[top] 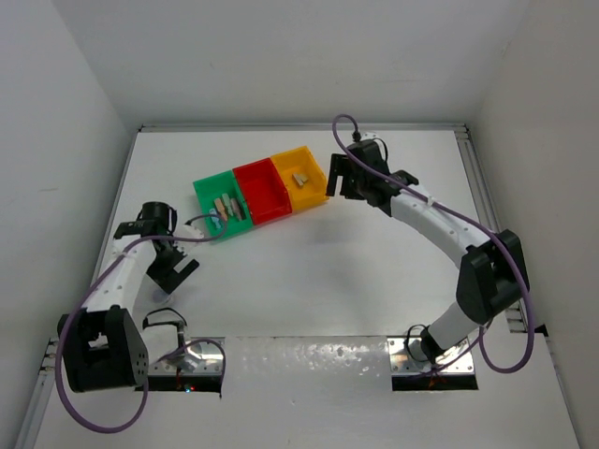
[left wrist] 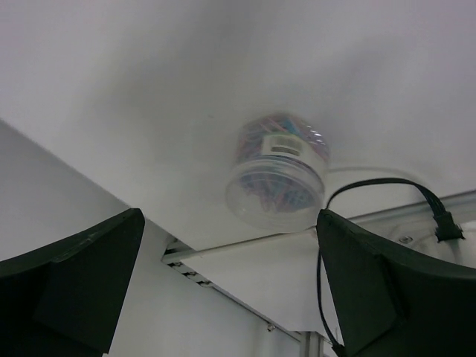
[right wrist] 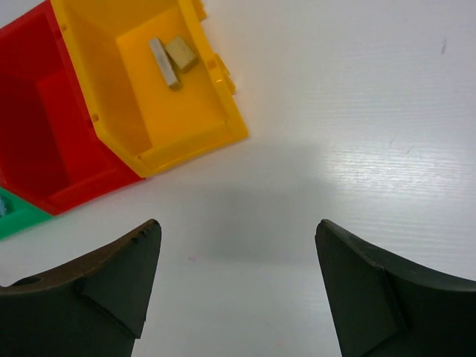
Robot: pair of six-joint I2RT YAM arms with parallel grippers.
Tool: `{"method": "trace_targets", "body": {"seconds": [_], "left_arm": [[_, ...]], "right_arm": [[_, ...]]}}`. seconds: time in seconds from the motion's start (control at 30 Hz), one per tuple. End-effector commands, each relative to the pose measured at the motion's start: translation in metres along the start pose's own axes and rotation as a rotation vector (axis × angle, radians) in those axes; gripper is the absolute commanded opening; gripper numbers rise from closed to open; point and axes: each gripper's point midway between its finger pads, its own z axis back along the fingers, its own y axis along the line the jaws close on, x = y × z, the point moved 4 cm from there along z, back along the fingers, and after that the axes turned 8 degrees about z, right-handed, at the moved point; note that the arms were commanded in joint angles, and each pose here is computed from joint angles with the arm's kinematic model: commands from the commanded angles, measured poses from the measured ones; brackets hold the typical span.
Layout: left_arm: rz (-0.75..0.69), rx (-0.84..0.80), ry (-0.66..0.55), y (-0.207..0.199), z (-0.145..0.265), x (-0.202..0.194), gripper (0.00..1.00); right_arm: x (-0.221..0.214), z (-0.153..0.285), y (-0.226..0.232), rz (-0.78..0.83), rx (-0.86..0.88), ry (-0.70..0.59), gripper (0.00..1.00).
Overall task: Sort the stationery into containers
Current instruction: Pick up the stationery from the corner of the board.
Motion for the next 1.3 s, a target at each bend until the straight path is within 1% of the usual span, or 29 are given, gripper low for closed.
{"method": "trace_targets", "body": {"seconds": [0.0, 0.1, 0.17, 0.2, 0.3, 0.43, 0.53, 0.6, 0.63, 0.67, 0.73, 0.77, 0.93, 1.0, 1.03, 1.07, 1.13, 1.17, 1.2, 1.27], "left_arm": [[-0.058, -0.097, -0.03, -0.008, -0.005, 0.001, 1.0], [-0.069, -0.159, -0.055, -0.018, -0.009, 0.007, 1.0], [-0.057, -0.151, -0.026, -0.02, -0.016, 0.004, 1.0], [-0.057, -0.116, 0.001, -0.018, -0.024, 0.0, 1.0], [-0.045, -0.086, 0.061, -0.017, -0.041, -0.014, 1.0], [-0.025, -0.092, 0.107, -0.018, -0.055, -0.022, 1.0], [0.025, -0.113, 0.121, -0.016, -0.057, -0.021, 0.95], [0.059, -0.124, 0.141, -0.012, -0.06, -0.023, 0.89], [0.071, -0.128, 0.144, -0.011, -0.061, -0.023, 0.85], [0.083, -0.144, 0.143, -0.009, -0.061, -0.02, 0.76], [0.105, -0.159, 0.139, -0.007, -0.06, -0.018, 0.65], [0.12, -0.156, 0.128, -0.004, -0.058, -0.015, 0.58], [0.127, -0.181, 0.053, -0.003, -0.047, -0.001, 0.49], [0.123, -0.173, 0.028, -0.002, -0.042, 0.003, 0.39], [0.119, -0.172, 0.023, -0.002, -0.041, 0.004, 0.34], [0.122, -0.172, 0.021, -0.001, -0.039, 0.005, 0.23], [0.125, -0.173, 0.022, 0.0, -0.038, 0.007, 0.11], [0.133, -0.162, 0.014, 0.004, -0.034, 0.011, 0.03], [0.132, -0.158, 0.016, 0.005, -0.031, 0.014, 0.0], [0.133, -0.134, -0.016, 0.017, -0.016, 0.03, 0.0]], "right_arm": [[0.026, 0.012, 0.0, 0.021, -0.064, -0.073, 0.82], [0.027, 0.017, -0.004, 0.063, -0.089, -0.067, 0.82], [0.027, 0.021, -0.011, 0.088, -0.125, -0.061, 0.83], [0.026, 0.023, -0.016, 0.092, -0.152, -0.07, 0.83], [0.018, 0.026, -0.022, 0.098, -0.168, -0.075, 0.83], [0.011, 0.031, -0.029, 0.1, -0.187, -0.09, 0.83], [0.007, 0.035, -0.036, 0.109, -0.211, -0.096, 0.83], [0.006, 0.038, -0.039, 0.115, -0.224, -0.104, 0.83], [0.007, 0.039, -0.04, 0.119, -0.223, -0.109, 0.83], [0.004, 0.037, -0.041, 0.123, -0.229, -0.104, 0.83], [0.008, 0.043, -0.043, 0.122, -0.233, -0.131, 0.83], [0.007, 0.043, -0.044, 0.125, -0.237, -0.133, 0.83], [0.005, 0.047, -0.05, 0.126, -0.259, -0.139, 0.83], [0.001, 0.047, -0.052, 0.128, -0.265, -0.135, 0.83], [0.003, 0.049, -0.053, 0.122, -0.269, -0.144, 0.83], [0.0, 0.048, -0.054, 0.121, -0.271, -0.14, 0.83], [-0.001, 0.05, -0.055, 0.121, -0.275, -0.144, 0.83], [0.001, 0.052, -0.056, 0.118, -0.279, -0.152, 0.83], [-0.001, 0.053, -0.057, 0.121, -0.283, -0.15, 0.83], [-0.001, 0.055, -0.06, 0.117, -0.296, -0.157, 0.83]]}}
